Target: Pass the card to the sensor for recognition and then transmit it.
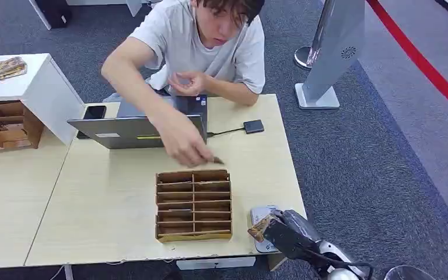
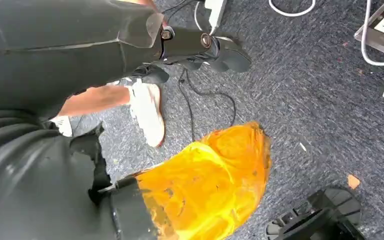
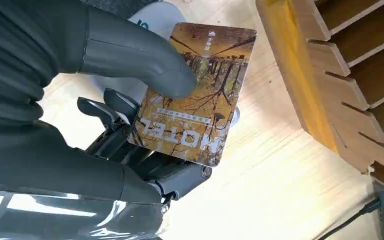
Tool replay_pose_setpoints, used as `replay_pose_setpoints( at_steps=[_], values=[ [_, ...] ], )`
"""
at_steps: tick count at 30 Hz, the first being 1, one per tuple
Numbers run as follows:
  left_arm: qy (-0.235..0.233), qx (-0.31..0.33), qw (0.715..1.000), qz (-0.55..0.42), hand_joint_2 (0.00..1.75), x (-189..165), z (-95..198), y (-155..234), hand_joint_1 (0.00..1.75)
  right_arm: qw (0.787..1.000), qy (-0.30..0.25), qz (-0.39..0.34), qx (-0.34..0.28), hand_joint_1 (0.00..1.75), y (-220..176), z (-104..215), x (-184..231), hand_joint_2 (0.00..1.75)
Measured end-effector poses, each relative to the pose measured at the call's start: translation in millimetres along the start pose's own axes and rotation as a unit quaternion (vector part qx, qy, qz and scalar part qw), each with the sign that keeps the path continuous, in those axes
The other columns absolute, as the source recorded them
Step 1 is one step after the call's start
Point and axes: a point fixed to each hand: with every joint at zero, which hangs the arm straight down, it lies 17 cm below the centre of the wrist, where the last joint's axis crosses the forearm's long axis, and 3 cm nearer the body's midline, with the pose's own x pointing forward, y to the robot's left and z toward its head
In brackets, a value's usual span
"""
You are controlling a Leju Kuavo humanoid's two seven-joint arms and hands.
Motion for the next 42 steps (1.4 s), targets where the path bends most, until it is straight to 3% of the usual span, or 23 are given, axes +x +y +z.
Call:
replay_pose_setpoints(
  at_steps=[42],
  values=[
    [0.006, -0.012, 1.0, -0.005, 0.0, -1.2, 1.2, -5.2, 0.0, 0.997, 0.046, 0.056, -0.029, 1.75, -0.2, -9.4, -11.3, 1.75]
  ],
)
